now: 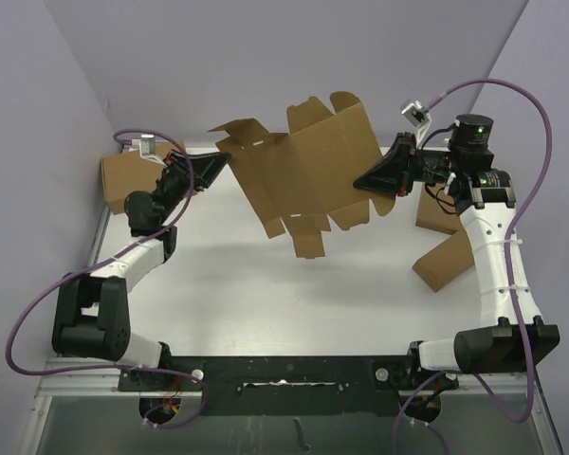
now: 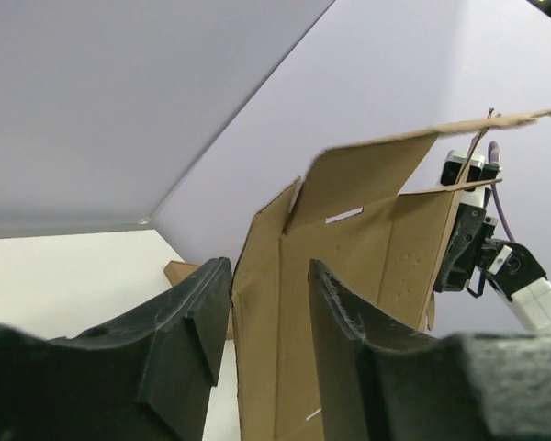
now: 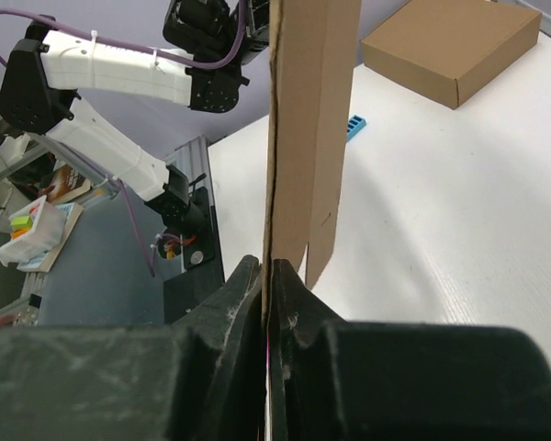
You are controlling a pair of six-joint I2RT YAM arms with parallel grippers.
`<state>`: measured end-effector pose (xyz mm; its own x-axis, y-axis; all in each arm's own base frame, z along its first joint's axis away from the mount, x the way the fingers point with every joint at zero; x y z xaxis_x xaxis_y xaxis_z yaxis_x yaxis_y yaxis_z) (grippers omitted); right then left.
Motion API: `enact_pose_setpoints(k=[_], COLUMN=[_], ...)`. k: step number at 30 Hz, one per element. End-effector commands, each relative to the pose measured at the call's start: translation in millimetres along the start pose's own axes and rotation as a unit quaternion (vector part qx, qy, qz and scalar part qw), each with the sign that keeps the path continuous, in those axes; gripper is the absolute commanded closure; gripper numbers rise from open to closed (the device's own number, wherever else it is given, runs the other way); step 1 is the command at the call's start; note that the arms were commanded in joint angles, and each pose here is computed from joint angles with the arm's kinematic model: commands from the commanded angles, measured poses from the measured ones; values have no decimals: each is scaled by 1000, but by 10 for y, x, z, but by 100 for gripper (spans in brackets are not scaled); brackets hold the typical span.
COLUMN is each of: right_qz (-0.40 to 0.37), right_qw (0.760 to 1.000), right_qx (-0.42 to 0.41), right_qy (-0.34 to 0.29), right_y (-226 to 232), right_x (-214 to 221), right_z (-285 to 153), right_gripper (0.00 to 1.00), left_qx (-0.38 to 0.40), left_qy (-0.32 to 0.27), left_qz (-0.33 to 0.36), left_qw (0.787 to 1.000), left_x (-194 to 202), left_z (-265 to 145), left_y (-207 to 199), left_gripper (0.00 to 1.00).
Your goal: Fold the paper box
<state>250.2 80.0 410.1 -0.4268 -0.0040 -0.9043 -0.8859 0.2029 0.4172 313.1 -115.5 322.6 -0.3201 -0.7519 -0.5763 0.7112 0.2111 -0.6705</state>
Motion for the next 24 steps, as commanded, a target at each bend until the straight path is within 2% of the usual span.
enact_pose_setpoints(k=[1, 2, 5, 8, 12, 17, 24], right_qz=[-15, -16, -23, -28, -32, -36, -29], right_qw=[1000, 1000, 999, 999, 998, 997, 997], right_qx=[-18, -21, -26, -33, -48, -61, -66], right_qy=[-11, -12, -15, -17, -21, -26, -26], right_y=[64, 74, 136, 203, 275, 327, 359], right_x=[-87, -101, -157, -233, -332, -407, -407], right_z=[-26, -27, -38, -49, -59, -66, -70], right_gripper=[100, 100, 100, 100, 100, 100, 100], left_qx=[56, 64, 24, -29, -60, -58, 10], left_qy=[-10, -6, -18, -45, -47, 8, 75], left_qz=[40, 44, 43, 43, 44, 41, 43], left_qw=[998, 997, 999, 998, 996, 997, 996], left_x=[-69, -74, -68, -116, -128, 4, 290], left_z=[10, -8, -250, -510, -645, -487, -126], left_y=[-321, -328, -153, 31, 187, 330, 334], left_gripper=[56, 53, 45, 42, 49, 57, 59])
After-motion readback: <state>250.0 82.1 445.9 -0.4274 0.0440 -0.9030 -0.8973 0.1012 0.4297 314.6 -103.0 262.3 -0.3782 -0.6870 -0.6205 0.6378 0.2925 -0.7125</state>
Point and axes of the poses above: each gripper's point midway between its finger pads, its own z axis out along the fingers, its own y axis along the line the jaws close on, x = y × z, the point moved 10 cm from there along -z, back along the fingers
